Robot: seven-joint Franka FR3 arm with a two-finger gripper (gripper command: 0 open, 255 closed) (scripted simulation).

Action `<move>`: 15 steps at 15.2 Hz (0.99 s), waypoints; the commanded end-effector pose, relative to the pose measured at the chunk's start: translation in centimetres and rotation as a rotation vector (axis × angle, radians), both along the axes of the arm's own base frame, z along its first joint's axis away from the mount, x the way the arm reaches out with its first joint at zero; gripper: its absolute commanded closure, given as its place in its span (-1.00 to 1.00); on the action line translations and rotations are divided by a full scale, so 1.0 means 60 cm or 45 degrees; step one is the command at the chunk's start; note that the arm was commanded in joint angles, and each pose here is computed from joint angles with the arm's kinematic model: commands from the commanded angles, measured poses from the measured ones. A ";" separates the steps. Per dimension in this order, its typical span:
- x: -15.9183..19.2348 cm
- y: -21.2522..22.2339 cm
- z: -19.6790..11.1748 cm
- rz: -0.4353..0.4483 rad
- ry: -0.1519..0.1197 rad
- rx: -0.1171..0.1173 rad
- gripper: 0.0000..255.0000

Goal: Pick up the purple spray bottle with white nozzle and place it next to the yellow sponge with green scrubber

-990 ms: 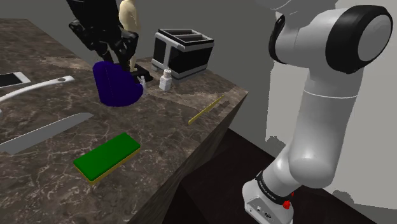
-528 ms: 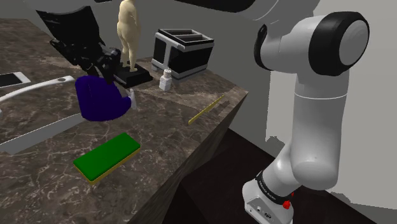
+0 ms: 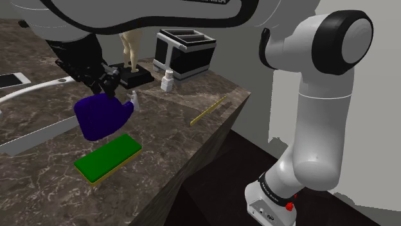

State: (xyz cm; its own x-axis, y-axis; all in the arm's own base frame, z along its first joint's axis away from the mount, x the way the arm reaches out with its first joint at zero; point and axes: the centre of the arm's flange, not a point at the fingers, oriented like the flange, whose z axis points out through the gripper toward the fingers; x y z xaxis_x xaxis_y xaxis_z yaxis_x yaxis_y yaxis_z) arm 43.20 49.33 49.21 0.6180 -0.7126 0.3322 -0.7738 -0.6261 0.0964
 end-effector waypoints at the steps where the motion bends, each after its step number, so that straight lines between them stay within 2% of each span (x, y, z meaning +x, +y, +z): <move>1: 0.003 -0.001 -0.021 -0.007 0.004 -0.008 1.00; 3: 0.003 -0.001 -0.036 -0.007 0.004 -0.008 1.00; 10: 0.003 -0.001 -0.036 -0.007 0.004 -0.008 1.00; 11: 0.003 -0.001 -0.036 -0.007 0.004 -0.008 -1.00; 15: 0.003 -0.001 -0.036 -0.007 0.004 -0.008 -1.00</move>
State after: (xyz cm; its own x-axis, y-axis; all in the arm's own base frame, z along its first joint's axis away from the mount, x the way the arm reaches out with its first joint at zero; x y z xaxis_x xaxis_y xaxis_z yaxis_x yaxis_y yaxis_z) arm 43.40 49.28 47.03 0.6153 -0.7135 0.3351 -0.7767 -0.6214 0.1029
